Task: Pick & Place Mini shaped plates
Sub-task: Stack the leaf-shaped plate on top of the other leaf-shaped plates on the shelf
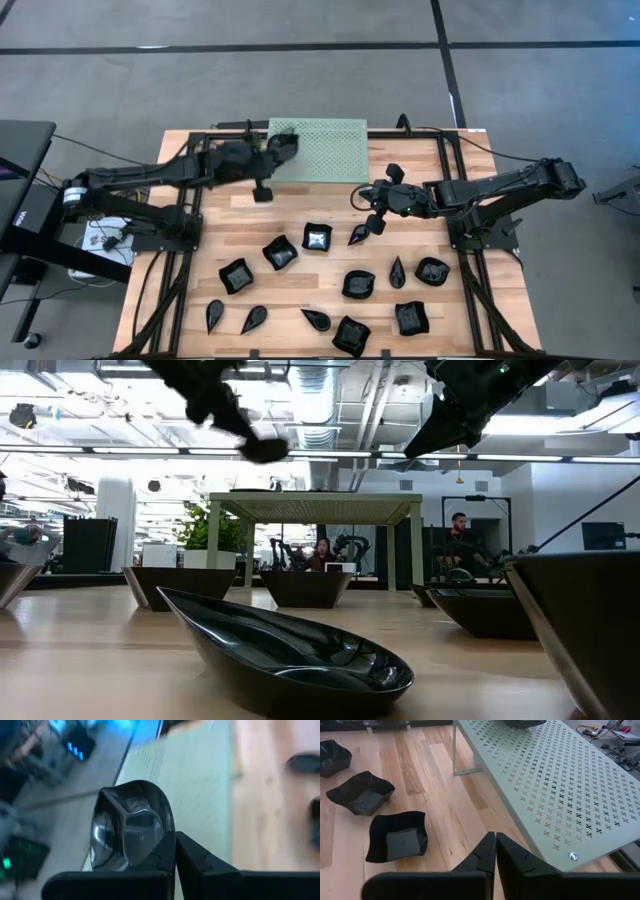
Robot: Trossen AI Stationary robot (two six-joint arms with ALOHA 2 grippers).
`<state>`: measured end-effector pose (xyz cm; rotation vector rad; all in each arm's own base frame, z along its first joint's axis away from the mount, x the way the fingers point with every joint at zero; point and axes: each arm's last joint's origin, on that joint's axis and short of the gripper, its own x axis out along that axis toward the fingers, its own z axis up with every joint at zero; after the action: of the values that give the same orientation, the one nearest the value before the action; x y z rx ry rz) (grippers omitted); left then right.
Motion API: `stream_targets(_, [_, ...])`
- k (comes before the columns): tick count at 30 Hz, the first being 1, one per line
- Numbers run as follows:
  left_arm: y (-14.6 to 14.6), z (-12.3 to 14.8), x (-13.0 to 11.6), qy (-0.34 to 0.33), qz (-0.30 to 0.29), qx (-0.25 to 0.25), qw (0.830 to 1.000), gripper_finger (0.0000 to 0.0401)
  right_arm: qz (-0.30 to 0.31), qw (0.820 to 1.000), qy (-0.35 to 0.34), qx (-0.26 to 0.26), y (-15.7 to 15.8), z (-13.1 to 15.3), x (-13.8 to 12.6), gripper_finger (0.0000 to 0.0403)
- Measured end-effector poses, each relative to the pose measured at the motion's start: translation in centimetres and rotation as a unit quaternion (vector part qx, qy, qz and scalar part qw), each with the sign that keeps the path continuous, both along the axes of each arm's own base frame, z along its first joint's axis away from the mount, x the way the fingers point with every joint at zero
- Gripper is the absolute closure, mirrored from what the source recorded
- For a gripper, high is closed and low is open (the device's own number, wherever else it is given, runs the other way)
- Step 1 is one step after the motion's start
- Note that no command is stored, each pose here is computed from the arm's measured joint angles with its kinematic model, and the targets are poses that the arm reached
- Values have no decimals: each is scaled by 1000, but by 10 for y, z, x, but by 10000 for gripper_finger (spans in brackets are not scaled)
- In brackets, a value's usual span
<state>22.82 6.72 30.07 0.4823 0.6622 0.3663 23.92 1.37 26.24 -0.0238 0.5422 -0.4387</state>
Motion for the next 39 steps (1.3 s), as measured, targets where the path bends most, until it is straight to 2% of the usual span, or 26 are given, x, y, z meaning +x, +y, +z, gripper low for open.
stream_targets(4, [28, -19, -11, 23, 35, -21, 999, 395, 0, 1000, 0, 0, 0, 0, 0, 395])
stream_targets(14, [34, -29, -11, 28, -19, 37, 999, 392, -1, 1000, 0, 0, 0, 0, 0, 395])
stream_targets(21, [34, -39, -12, 25, -14, 42, 999, 351, -1, 1000, 0, 0, 0, 0, 0, 395])
stream_targets(25, [34, -38, -11, 24, 10, 54, 998, 323, -1, 1000, 0, 0, 0, 0, 0, 395])
stream_targets(28, [22, -32, -3, -28, -10, 41, 999, 311, -1, 1000, 0, 0, -1, 0, 0, 395])
stream_targets(32, [-10, -25, 11, -96, -107, -9, 990, 309, -2, 1000, 0, 0, -1, 0, 0, 395])
stream_targets(34, [-28, -24, 15, -110, -146, -36, 983, 309, -2, 1000, 0, 0, -1, 0, 0, 395])
stream_targets(39, [-69, -24, 18, -128, -188, -122, 966, 309, -5, 1000, 12, 12, 3, -8, 5, 394])
